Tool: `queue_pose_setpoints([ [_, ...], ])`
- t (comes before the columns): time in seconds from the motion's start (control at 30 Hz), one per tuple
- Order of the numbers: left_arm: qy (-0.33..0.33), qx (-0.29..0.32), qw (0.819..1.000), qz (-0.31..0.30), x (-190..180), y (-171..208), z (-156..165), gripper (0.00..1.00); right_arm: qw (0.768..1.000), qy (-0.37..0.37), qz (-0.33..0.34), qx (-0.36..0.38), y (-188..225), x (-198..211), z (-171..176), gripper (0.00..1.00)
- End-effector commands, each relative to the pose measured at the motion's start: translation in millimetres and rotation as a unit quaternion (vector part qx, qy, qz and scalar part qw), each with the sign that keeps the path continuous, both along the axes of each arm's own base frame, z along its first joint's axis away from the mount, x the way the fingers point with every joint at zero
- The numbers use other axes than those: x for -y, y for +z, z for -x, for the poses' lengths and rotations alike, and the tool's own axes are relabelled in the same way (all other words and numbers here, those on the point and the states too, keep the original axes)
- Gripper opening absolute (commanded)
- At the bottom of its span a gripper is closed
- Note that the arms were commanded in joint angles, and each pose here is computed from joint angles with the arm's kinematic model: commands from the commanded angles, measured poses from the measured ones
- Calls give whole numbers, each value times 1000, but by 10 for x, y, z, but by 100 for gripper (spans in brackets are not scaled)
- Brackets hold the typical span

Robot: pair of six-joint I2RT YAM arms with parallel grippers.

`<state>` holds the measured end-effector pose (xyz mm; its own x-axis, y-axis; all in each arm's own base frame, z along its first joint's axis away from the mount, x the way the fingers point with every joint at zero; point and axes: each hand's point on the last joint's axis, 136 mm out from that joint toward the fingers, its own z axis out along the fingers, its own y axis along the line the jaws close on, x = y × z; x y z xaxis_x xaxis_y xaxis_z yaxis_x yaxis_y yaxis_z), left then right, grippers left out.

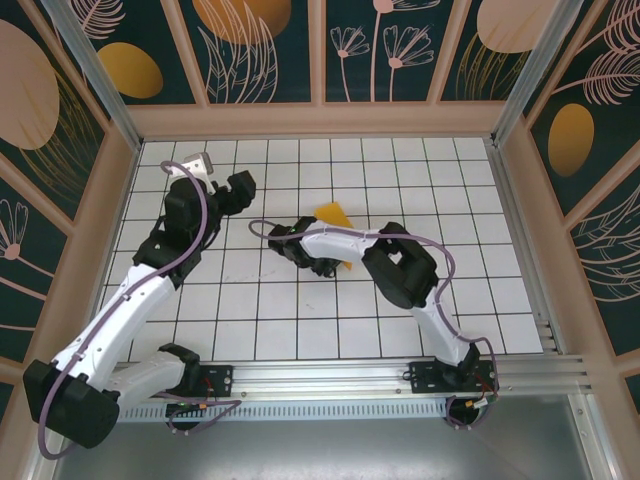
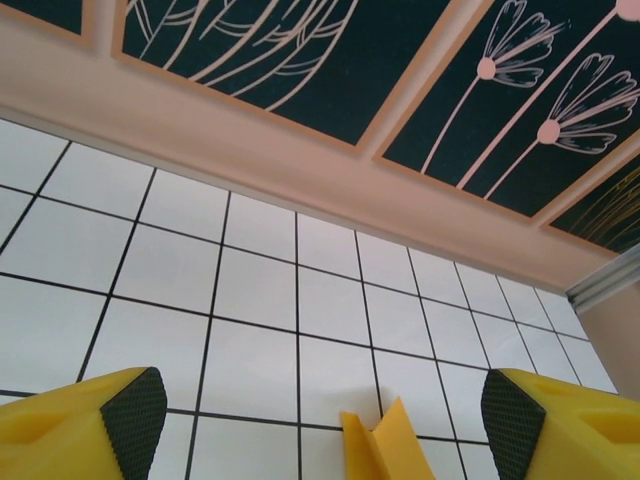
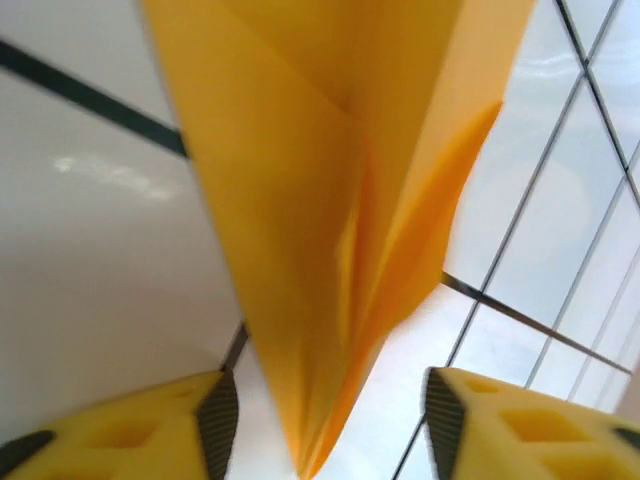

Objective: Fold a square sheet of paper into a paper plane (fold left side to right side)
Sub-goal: Turn over the paper at the center of the table, then pick up the paper from the center of the table.

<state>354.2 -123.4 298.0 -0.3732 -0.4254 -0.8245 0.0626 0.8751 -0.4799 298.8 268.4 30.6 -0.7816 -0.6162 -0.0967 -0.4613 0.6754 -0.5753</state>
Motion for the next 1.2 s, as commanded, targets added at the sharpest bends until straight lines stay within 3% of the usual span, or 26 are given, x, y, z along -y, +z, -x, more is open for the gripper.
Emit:
queue_pose_setpoints([
  [0.0, -30, -11, 999, 3, 112, -25, -8, 85, 993, 11, -111, -28, 304, -217, 185, 68],
  [0.1, -56, -33, 998, 20, 236, -153, -14, 86, 983, 18, -181, -34, 501, -262, 302, 78],
  [0.27, -115, -95, 987, 52, 537, -583, -53, 86, 946, -10, -323, -17, 878, -79, 254, 82],
  [0.33, -153, -130, 977, 70, 726, -814, -83, 84, 920, -28, -392, -1, 1036, 43, 153, 82],
  [0.5, -246, -226, 935, 122, 1292, -1420, -120, 78, 820, -51, -569, 41, 1430, 320, -122, 87],
  [0.63, -286, -253, 914, 136, 1672, -1653, -156, 76, 762, -84, -641, 44, 1409, 552, -254, 87],
  [0.73, -284, -277, 908, 134, 1822, -1878, -240, 76, 750, -105, -652, 38, 1281, 651, -261, 87],
  [0.93, -271, -303, 903, 135, 1966, -2159, -427, 68, 754, -125, -644, 34, 1117, 766, -237, 87],
  [1.17, -283, -313, 895, 142, 2097, -2348, -563, 50, 737, -133, -662, 28, 1064, 872, -274, 87],
])
